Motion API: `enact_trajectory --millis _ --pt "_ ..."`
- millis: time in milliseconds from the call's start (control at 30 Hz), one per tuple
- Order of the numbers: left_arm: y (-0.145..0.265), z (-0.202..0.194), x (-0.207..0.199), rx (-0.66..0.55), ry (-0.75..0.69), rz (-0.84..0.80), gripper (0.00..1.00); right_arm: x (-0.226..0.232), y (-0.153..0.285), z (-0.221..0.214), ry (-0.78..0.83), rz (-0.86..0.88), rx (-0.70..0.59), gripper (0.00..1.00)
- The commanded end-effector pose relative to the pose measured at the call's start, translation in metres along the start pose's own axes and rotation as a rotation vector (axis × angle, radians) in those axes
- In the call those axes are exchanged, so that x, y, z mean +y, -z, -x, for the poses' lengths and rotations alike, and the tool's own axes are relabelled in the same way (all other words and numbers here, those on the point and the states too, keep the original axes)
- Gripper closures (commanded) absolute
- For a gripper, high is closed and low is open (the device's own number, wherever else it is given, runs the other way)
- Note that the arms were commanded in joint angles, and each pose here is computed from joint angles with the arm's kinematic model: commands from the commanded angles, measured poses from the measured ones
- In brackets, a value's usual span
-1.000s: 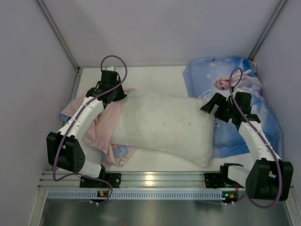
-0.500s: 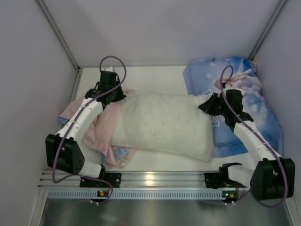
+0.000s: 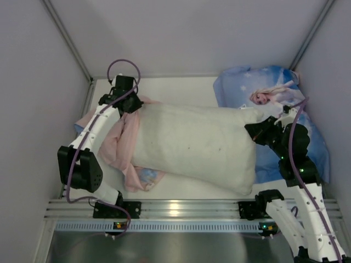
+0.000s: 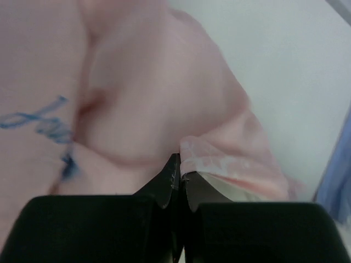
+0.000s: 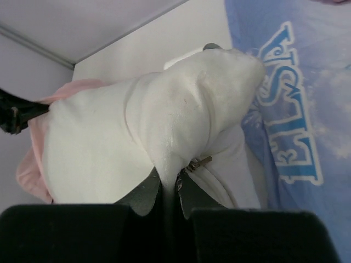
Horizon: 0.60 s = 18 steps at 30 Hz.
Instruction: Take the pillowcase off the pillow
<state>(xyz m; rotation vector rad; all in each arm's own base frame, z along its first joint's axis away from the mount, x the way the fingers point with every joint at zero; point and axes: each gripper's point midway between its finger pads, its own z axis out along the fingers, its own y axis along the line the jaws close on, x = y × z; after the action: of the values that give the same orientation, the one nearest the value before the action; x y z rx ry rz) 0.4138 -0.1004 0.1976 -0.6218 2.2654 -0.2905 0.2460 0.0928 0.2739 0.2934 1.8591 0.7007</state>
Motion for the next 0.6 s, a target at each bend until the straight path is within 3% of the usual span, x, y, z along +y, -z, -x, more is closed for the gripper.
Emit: enact_trajectory --millis 0,200,367,433,567 --pt "-0.006 0.071 0.11 -0.186 0.211 0.322 1.0 -0.016 0.034 0.05 0.015 -0.17 -0.216 1.0" --pt "0.017 0.097 0.189 -0.275 0.383 0.493 1.0 -0.013 0.046 0.055 0.019 -0.188 -0.223 1.0" --pt "0.009 0.087 0.155 -0.188 0.384 0.279 1.0 -0.024 0.038 0.051 0.022 -0.233 -0.201 1.0" --pt "0.007 0.084 0.153 -0.174 0.375 0.268 1.0 -0.033 0.042 0.053 0.019 -0.285 -0.219 1.0" --pt "0.008 0.08 0.17 -0.188 0.33 0.349 1.0 -0.044 0.072 0.088 0.009 -0.418 -0.375 1.0"
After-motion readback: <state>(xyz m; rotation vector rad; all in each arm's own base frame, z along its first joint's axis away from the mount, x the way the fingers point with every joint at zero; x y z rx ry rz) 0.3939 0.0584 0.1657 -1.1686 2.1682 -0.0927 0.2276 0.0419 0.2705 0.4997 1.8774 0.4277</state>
